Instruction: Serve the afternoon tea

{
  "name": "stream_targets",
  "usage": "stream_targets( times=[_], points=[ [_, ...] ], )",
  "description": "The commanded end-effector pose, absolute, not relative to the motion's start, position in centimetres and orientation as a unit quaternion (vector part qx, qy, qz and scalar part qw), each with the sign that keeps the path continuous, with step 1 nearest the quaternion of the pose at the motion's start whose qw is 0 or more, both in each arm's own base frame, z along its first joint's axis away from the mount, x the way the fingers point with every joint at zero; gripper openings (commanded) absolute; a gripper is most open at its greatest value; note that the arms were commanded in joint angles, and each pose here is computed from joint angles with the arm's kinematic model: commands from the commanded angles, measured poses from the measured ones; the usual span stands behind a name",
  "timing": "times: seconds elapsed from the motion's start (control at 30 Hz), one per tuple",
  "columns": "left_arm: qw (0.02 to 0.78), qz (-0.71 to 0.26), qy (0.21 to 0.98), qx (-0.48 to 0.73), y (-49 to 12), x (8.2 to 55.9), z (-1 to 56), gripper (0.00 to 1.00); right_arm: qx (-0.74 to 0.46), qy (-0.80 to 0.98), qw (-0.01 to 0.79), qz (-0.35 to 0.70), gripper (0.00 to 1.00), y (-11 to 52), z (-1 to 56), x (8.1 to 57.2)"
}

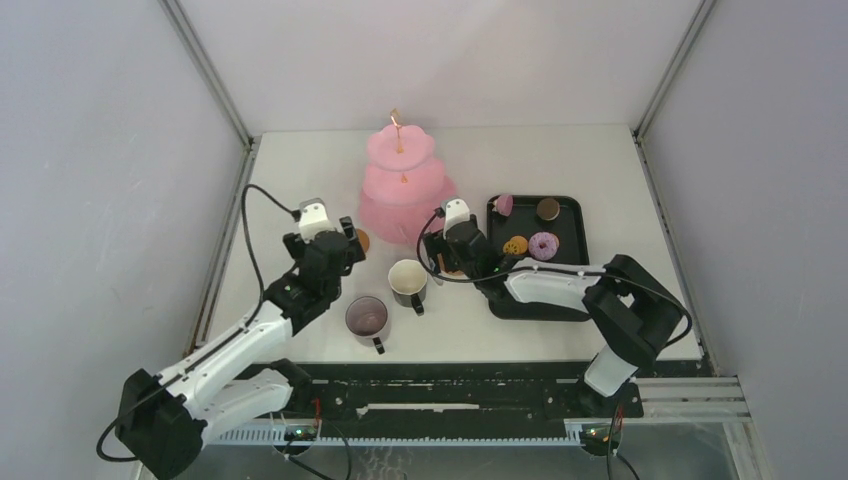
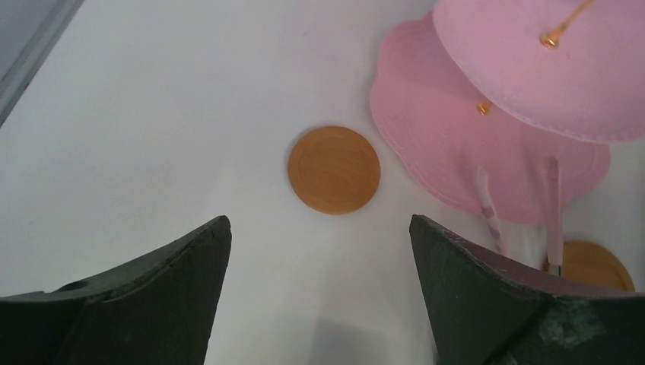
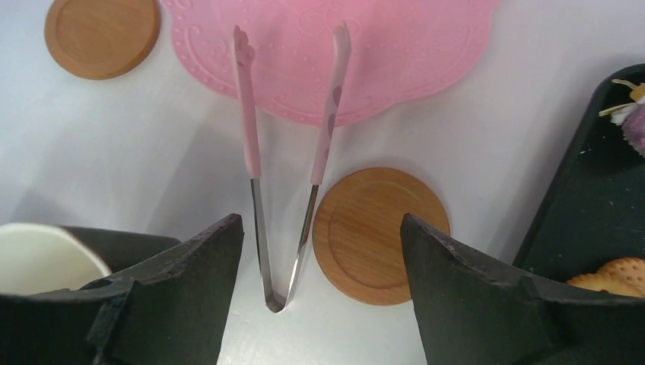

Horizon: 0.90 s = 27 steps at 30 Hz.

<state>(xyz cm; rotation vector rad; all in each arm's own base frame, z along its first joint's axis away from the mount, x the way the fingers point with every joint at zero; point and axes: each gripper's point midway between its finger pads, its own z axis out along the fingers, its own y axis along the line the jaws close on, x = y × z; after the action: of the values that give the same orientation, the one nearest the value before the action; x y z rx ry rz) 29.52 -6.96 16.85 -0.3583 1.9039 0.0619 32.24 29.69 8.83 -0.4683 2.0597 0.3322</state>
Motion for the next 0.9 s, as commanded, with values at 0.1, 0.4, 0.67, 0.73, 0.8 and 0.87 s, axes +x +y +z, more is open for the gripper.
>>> stream_targets(
  times=[0.1, 0.4, 0.67, 0.73, 0.8, 0.87],
  points=[
    [0.571, -0.017, 0.82, -0.035, -12.6, 31.1, 18.9, 0.9, -0.181, 0.838, 0.496, 0.135, 0.82, 30.9, 9.5, 33.7],
    [0.526, -0.075, 0.842, 0.09, -17.9, 30.2, 17.5, 0.85, -0.155, 0.844, 0.5, 0.121, 0.83, 29.7, 9.8, 34.4],
    [0.488, -0.114, 0.855, 0.135, -19.2, 27.7, 17.1, 0.82, -0.149, 0.846, 0.498, 0.118, 0.83, 29.3, 9.7, 34.6],
    [0.474, -0.119, 0.859, 0.15, -19.4, 27.2, 16.8, 0.81, -0.147, 0.847, 0.497, 0.117, 0.83, 29.2, 9.6, 34.6],
    [0.46, -0.116, 0.866, 0.159, -19.6, 26.8, 16.3, 0.81, -0.146, 0.847, 0.498, 0.117, 0.83, 29.2, 9.7, 34.6],
    [0.447, -0.113, 0.871, 0.168, -19.8, 26.7, 15.9, 0.8, -0.145, 0.847, 0.498, 0.118, 0.83, 29.2, 9.7, 34.6]
  ],
)
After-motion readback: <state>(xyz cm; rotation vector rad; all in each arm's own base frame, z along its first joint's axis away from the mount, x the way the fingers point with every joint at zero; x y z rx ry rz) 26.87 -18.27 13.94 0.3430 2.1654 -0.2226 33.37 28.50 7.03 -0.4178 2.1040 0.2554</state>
